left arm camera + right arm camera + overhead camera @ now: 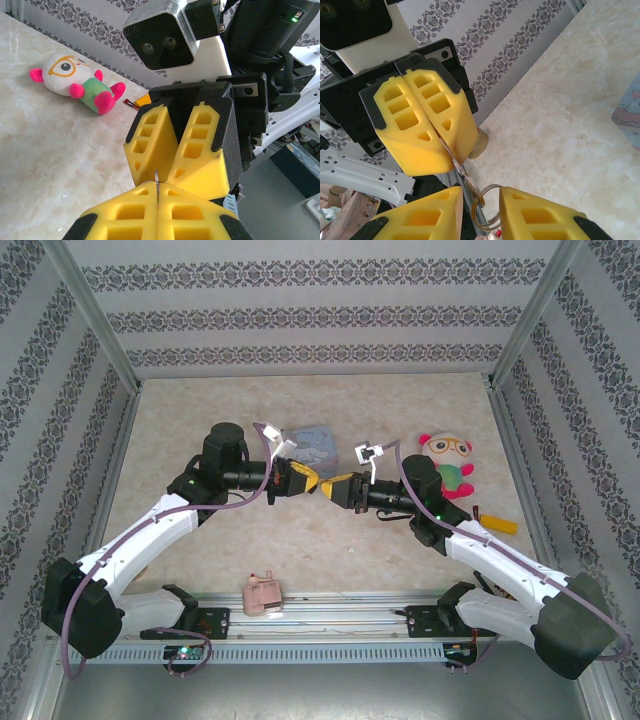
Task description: Unlock a padlock with a key
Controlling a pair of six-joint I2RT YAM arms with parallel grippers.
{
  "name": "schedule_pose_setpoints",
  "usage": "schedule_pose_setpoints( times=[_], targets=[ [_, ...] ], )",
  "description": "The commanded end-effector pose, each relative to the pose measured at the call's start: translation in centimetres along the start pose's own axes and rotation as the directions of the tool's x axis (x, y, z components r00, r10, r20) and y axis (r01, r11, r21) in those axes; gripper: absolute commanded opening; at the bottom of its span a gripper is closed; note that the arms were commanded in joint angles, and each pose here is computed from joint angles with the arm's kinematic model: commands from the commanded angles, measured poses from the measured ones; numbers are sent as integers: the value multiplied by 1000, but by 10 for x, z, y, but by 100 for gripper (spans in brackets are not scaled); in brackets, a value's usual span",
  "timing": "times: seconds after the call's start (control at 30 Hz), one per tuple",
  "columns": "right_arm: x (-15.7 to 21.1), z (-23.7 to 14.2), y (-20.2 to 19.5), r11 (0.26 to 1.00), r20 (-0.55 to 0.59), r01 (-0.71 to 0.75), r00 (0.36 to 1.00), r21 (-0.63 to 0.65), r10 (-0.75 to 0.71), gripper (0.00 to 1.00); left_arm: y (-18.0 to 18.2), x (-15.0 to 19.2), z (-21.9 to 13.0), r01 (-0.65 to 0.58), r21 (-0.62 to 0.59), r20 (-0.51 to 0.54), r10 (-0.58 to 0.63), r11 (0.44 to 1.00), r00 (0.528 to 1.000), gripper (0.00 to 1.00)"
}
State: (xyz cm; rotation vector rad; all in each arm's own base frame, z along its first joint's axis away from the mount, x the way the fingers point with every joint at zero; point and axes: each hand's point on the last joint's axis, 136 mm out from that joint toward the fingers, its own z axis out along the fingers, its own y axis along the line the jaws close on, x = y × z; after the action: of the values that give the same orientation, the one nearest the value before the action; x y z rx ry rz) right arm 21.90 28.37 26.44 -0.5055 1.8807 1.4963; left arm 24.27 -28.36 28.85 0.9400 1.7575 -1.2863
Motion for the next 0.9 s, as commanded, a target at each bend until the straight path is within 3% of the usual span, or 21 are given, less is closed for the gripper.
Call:
schedule_pose_setpoints(
  times=[0.0, 0.23, 0.7, 0.87],
  targets=[
    [-11, 0, 18, 997, 28, 63, 998, -53, -62, 28, -1, -5, -3, -18, 21, 25, 17, 1000, 1000, 0],
    [-11, 1, 20, 996, 23, 66, 998, -65, -65, 27, 1, -5, -3, -9, 21, 28, 9, 1000, 1000, 0],
    [-9, -1, 24, 992, 16, 81, 997, -94, -79, 3, 7, -11, -3, 32, 30, 56, -33, 999, 998, 0],
    [-8, -2, 27, 991, 16, 87, 996, -103, -86, 1, 8, -12, -2, 52, 45, 65, -55, 998, 996, 0]
  ],
)
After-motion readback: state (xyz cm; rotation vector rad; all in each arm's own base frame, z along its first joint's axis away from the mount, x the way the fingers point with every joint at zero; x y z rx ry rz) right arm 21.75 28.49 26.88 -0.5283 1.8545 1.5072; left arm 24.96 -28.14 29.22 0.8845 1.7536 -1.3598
